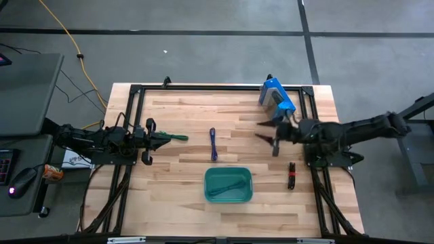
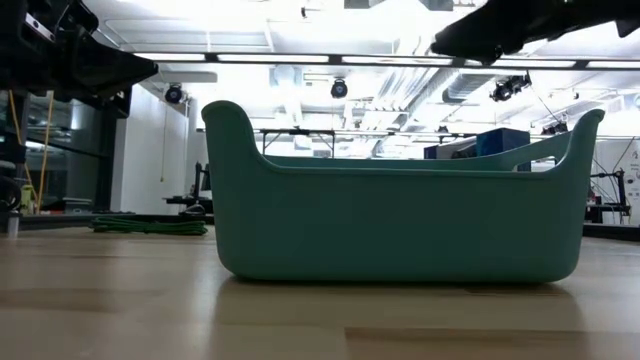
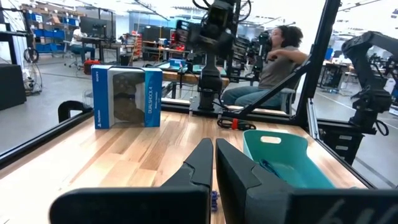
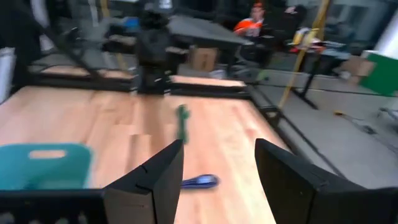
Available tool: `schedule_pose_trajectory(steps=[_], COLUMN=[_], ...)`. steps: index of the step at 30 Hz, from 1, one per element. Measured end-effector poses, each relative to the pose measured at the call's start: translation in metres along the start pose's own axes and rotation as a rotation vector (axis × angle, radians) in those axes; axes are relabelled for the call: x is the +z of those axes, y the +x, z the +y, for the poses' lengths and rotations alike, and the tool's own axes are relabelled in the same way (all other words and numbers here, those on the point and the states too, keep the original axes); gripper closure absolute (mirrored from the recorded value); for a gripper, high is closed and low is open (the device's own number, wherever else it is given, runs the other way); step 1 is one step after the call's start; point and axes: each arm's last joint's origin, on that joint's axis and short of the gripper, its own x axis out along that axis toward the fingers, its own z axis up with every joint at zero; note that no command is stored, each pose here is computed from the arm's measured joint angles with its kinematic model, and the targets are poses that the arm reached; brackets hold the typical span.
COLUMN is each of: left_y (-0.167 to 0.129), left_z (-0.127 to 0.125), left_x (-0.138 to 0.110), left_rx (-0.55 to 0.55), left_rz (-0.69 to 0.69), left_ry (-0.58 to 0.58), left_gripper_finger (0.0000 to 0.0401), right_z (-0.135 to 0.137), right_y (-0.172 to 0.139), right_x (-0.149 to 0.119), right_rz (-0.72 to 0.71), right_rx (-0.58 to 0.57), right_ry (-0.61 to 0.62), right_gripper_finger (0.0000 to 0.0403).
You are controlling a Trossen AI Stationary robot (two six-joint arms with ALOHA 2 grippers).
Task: Pick and place USB-C Cables
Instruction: Put the black green charger cable into the green bin
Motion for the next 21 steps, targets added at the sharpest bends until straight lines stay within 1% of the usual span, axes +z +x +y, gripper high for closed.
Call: schedule_pose_trajectory(steps=[2,4,9,17,21], left_y=[0.0,0.0,0.0,0.0,0.0], left_z=[0.0,0.0,0.0,0.0,0.0], left_x=[0.0,0.0,0.0,0.0,0.0], left_rx=[0.0,0.0,0.0,0.0,0.0], left_rz=[0.0,0.0,0.001,0.0,0.001], left_ry=[0.0,0.0,0.0,0.0,0.002], left_gripper_finger=[0.0401,0.0401,0.0401,0.0401,0.0401], right_z=[-0.008,-0.012,-0.014,-0.015,-0.015], right_y=[-0.006,-0.01,-0.011,-0.009,-0.009], right_x=[0.004,0.006,0.008,0.013,0.013], right_rz=[-0.031,-0.062,-0.085,-0.141,-0.143], right_rx=[-0.004,0.021,0.077,0.063,0.063], right_ry=[0.014,0.023,0.026,0.031,0.046], right_gripper_finger=[0.0213,0.0213,0.0213,0.0213,0.0213])
